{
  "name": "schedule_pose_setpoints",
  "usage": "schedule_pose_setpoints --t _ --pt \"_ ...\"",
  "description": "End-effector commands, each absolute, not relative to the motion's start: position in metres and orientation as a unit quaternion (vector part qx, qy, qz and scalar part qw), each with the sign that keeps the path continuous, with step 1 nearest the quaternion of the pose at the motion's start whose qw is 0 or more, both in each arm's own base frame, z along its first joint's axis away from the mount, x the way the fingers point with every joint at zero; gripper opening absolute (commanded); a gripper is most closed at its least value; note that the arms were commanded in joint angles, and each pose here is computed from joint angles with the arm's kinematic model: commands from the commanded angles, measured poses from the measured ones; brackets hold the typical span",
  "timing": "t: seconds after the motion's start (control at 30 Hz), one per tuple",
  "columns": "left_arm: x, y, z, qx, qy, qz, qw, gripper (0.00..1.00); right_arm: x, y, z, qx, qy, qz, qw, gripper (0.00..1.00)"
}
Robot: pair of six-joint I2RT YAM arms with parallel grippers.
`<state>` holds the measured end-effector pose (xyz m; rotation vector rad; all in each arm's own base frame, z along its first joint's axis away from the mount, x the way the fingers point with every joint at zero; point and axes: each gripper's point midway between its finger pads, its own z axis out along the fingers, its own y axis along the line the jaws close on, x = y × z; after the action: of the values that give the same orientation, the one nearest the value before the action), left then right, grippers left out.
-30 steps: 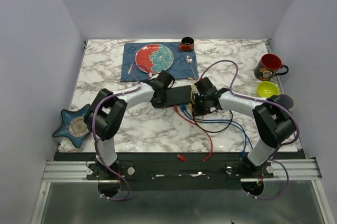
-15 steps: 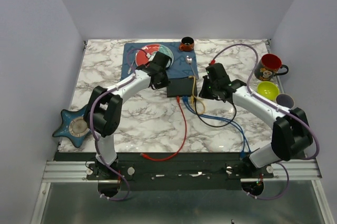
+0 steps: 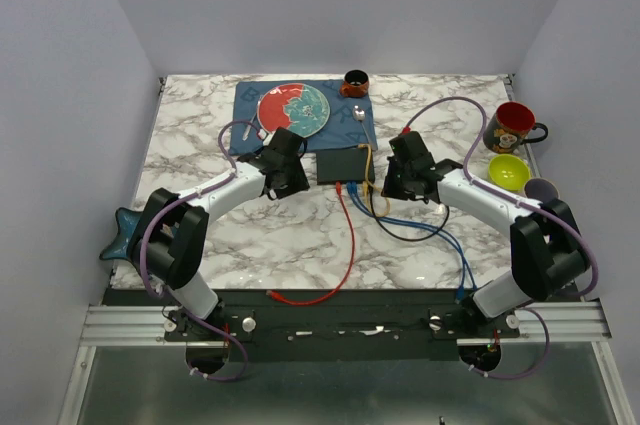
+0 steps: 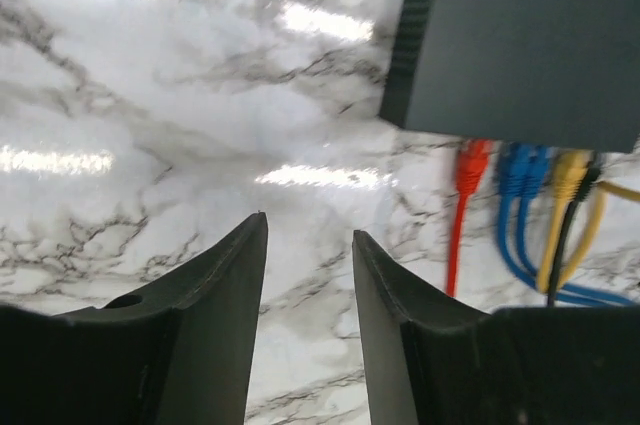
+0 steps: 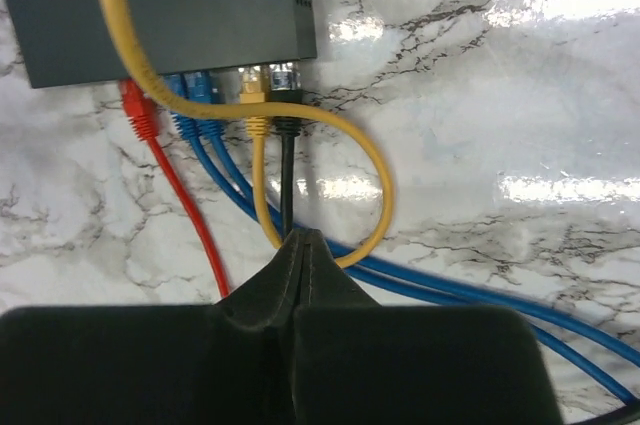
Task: Pull the plug from the switch port
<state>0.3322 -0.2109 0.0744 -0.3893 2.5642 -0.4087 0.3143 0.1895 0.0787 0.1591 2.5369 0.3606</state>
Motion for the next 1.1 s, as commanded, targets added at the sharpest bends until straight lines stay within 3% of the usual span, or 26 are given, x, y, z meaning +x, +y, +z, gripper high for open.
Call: schedule_pose_setpoints --t 0.0,0.47,0.6,0.77,0.8,0.9,0.93,1.03,1.07 --pt "0.310 -0.210 0.074 -0.150 0.939 -0.181 0.252 0.50 0.314 0.197 0.058 0.072 0.951 0.150 0.259 0.02" --pt "0.259 -0.192 0.037 -0.169 0.941 -0.191 0.221 0.49 0.268 0.243 0.019 0.061 0.958 0.217 0.174 0.01" --pt "0.258 -0.191 0.040 -0.168 0.940 -0.193 0.226 0.49 0.277 0.254 0.029 0.054 0.956 0.224 0.183 0.02" --pt "0.259 -0.184 0.051 -0.165 0.939 -0.181 0.240 0.50 0.296 0.224 0.068 0.060 0.948 0.167 0.266 0.06" --pt "0.260 -0.183 0.054 -0.164 0.938 -0.180 0.245 0.50 0.298 0.212 0.073 0.065 0.947 0.139 0.283 0.09" --pt "0.262 -0.179 0.064 -0.167 0.934 -0.178 0.261 0.52 0.311 0.198 0.109 0.053 0.928 0.120 0.348 0.39" --pt "0.263 -0.179 0.068 -0.168 0.931 -0.182 0.267 0.52 0.315 0.196 0.117 0.049 0.924 0.115 0.363 0.57" --pt "0.262 -0.178 0.074 -0.172 0.927 -0.189 0.275 0.52 0.334 0.196 0.140 0.029 0.912 0.099 0.397 0.85" --pt "0.260 -0.177 0.072 -0.174 0.927 -0.190 0.274 0.52 0.344 0.202 0.155 0.022 0.905 0.104 0.411 0.87"
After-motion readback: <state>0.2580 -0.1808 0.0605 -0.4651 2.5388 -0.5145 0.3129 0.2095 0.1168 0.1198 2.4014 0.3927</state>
